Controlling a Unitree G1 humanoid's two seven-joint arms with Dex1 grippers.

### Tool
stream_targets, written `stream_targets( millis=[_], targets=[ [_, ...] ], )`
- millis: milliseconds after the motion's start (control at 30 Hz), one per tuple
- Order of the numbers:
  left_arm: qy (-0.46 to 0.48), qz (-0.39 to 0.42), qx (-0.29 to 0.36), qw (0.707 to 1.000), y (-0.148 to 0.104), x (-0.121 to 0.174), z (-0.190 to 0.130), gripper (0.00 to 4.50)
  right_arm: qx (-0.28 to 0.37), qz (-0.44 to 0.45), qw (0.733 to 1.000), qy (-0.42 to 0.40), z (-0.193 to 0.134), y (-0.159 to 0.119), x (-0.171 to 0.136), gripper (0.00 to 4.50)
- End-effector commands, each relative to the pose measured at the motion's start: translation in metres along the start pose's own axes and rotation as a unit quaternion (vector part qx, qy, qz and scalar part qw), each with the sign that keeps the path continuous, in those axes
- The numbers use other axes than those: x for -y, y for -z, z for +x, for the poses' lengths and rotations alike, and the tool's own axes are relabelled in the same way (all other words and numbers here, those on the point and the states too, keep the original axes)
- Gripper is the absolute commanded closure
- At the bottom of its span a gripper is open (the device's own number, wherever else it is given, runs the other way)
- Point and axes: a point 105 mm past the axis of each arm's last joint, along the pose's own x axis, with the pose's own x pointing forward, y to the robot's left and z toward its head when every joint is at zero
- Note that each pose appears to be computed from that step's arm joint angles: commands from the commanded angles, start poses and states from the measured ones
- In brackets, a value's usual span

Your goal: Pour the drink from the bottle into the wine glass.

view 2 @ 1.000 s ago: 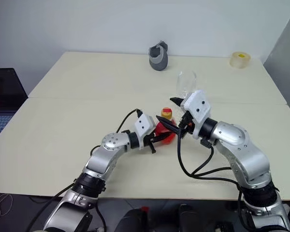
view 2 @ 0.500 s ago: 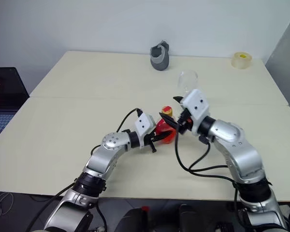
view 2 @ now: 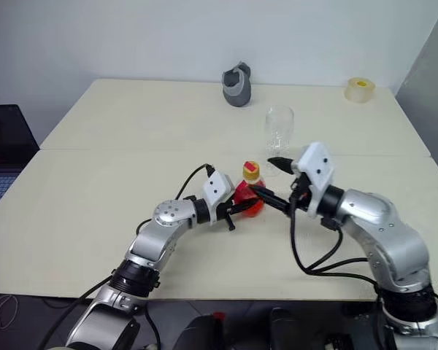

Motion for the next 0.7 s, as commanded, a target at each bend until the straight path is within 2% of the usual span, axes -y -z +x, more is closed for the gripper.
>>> stream_targets(
  millis=[33,300,467,700],
  targets=[
    [-0.003,0.024,0.035,0.999,-0.020,-0.003,0.001,3.81,0.019,-0.048,0.998,0.027,0.011,-0.011,0.003,0.82],
    [-0.006,0.022,0.037,0.999,-0.021,-0.003,0.001,3.81,0.014,-0.074,0.994,0.080,0.024,-0.007,0.023,0.82],
    [-0.008,0.020,0.036,0.999,-0.020,-0.004,0.000,3.81,0.005,-0.049,0.993,0.108,0.007,-0.003,0.040,0.82],
    [-0.007,0.020,0.035,0.999,-0.019,-0.003,0.000,3.81,-0.015,-0.019,0.997,0.076,-0.015,0.005,0.034,0.82]
  ],
)
